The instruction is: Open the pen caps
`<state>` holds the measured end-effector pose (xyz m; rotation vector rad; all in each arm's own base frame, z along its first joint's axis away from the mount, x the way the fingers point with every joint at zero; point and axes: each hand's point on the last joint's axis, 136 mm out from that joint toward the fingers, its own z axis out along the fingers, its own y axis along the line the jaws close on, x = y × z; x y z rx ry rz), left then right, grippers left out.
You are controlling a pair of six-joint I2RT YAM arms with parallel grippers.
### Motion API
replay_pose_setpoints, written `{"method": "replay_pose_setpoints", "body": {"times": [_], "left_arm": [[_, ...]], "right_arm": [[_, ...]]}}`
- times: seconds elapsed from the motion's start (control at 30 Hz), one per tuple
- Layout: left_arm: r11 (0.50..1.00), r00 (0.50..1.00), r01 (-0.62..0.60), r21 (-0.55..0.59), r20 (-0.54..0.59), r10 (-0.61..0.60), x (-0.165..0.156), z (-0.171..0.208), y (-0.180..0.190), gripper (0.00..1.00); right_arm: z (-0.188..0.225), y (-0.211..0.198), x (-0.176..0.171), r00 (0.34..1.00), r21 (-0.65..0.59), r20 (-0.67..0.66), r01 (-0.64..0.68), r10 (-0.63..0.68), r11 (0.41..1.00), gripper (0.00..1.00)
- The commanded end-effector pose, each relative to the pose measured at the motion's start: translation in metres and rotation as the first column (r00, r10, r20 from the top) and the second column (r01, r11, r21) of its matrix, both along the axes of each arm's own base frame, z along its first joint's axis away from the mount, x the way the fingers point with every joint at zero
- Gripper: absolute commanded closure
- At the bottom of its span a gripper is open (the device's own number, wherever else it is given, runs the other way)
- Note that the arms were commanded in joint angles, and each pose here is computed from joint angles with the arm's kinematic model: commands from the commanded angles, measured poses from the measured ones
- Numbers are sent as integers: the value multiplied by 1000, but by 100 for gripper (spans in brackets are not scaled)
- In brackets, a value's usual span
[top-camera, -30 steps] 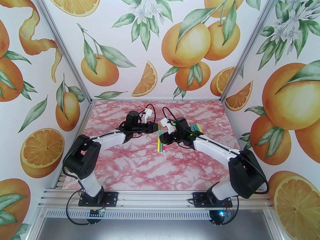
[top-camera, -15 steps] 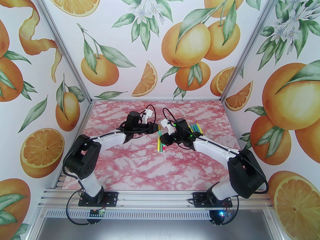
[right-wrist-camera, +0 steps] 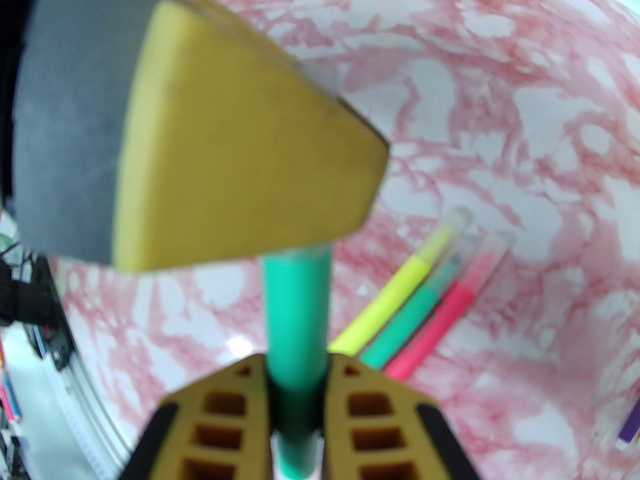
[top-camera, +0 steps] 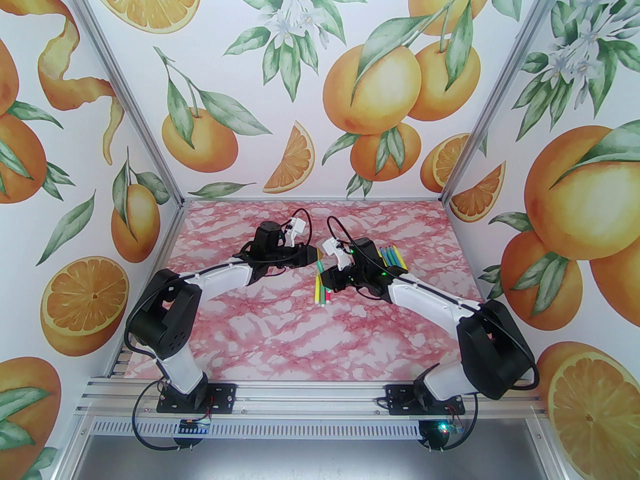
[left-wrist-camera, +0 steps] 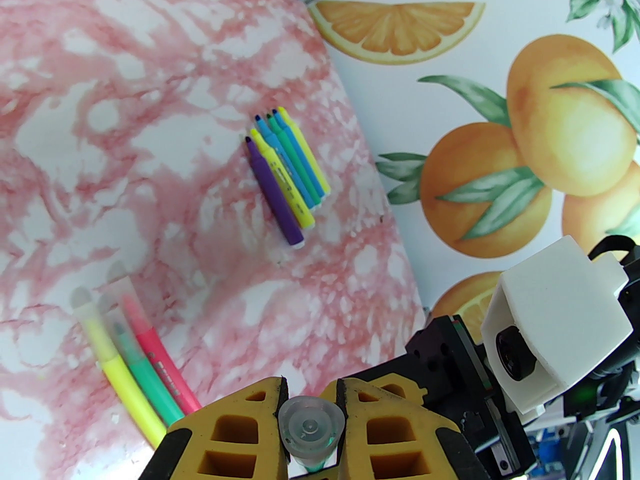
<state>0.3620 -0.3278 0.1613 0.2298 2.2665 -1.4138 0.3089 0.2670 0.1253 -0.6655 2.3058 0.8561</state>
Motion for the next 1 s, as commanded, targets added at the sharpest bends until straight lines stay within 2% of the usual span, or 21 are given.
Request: {"method": "replay_pose_setpoints", "body": {"times": [0.0, 0.43, 0.77, 0.97], "left_arm": [[990, 980, -141, -19, 136, 142, 40, 37, 20, 100], [979, 967, -203, 16, 161, 198, 44, 46, 40, 100], [969, 956, -245, 2, 163, 242, 53, 54, 49, 100], [964, 956, -264, -4, 128, 263, 59, 55, 51, 100]], "right_arm": [[-31, -10, -32, 992, -67, -121, -55, 47, 996, 100], [-34, -8, -35, 988, -67, -136, -80, 70, 995, 100], [-36, -6, -42, 984, -43, -152, -104, 97, 994, 100], [-39, -5, -45, 981, -39, -166, -110, 102, 993, 100]]}}
